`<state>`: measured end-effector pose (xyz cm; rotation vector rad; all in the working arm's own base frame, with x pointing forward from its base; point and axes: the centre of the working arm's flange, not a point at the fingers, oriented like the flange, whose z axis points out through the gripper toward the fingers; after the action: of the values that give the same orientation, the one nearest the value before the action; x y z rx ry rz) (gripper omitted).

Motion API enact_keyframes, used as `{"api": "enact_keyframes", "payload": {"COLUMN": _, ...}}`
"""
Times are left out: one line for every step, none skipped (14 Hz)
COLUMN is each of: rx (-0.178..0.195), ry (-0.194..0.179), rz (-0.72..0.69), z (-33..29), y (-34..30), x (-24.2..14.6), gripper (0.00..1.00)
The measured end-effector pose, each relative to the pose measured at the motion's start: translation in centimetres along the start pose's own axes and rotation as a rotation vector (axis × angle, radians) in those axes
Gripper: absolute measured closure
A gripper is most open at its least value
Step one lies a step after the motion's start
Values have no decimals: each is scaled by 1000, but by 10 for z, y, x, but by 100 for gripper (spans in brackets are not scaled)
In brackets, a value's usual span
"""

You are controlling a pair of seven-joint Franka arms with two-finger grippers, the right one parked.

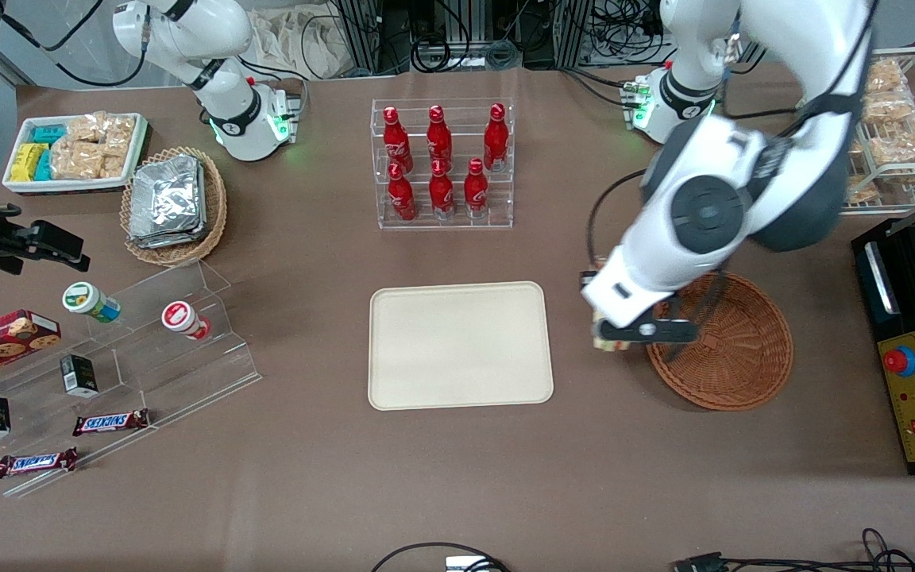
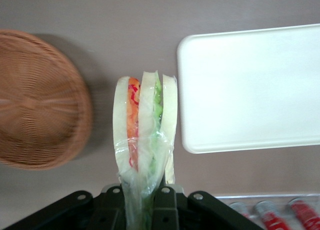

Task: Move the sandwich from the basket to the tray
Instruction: 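Lift the sandwich with the left gripper and carry it over the beige tray, then lower the sandwich onto the tray and open the left gripper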

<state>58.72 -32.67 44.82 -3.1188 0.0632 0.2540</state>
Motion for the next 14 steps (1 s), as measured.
{"api": "enact_keyframes", "payload": {"rx": -6, "ry": -2, "rz": 1, "z": 16, "y": 24, "x": 1, "gripper": 81}}
{"api": "enact_keyframes", "payload": {"rx": -14, "ry": 1, "rz": 8, "z": 30, "y": 43, "x": 1, "gripper": 81}}
{"api": "enact_keyframes", "payload": {"rx": -22, "ry": 4, "rz": 16, "z": 44, "y": 57, "x": 3, "gripper": 81}}
{"api": "enact_keyframes", "payload": {"rx": -31, "ry": 6, "rz": 20, "z": 59, "y": 64, "x": 7, "gripper": 81}}
{"api": "enact_keyframes", "payload": {"rx": -41, "ry": 7, "rz": 19, "z": 73, "y": 67, "x": 14, "gripper": 81}}
{"api": "enact_keyframes", "payload": {"rx": -47, "ry": 6, "rz": 20, "z": 89, "y": 70, "x": 20, "gripper": 81}}
{"api": "enact_keyframes", "payload": {"rx": -45, "ry": 6, "rz": 27, "z": 107, "y": 74, "x": 24, "gripper": 81}}
{"api": "enact_keyframes", "payload": {"rx": -37, "ry": 9, "rz": 38, "z": 129, "y": 78, "x": 26, "gripper": 81}}
{"api": "enact_keyframes", "payload": {"rx": -32, "ry": 11, "rz": 47, "z": 150, "y": 82, "x": 26, "gripper": 81}}
{"api": "enact_keyframes", "payload": {"rx": -34, "ry": 15, "rz": 54, "z": 169, "y": 86, "x": 26, "gripper": 81}}
{"api": "enact_keyframes", "payload": {"rx": -37, "ry": 14, "rz": 59, "z": 185, "y": 88, "x": 26, "gripper": 81}}
{"api": "enact_keyframes", "payload": {"rx": -36, "ry": 9, "rz": 61, "z": 198, "y": 88, "x": 25, "gripper": 81}}
{"api": "enact_keyframes", "payload": {"rx": -33, "ry": 1, "rz": 62, "z": 207, "y": 88, "x": 24, "gripper": 81}}
{"api": "enact_keyframes", "payload": {"rx": -28, "ry": -6, "rz": 62, "z": 212, "y": 87, "x": 24, "gripper": 81}}
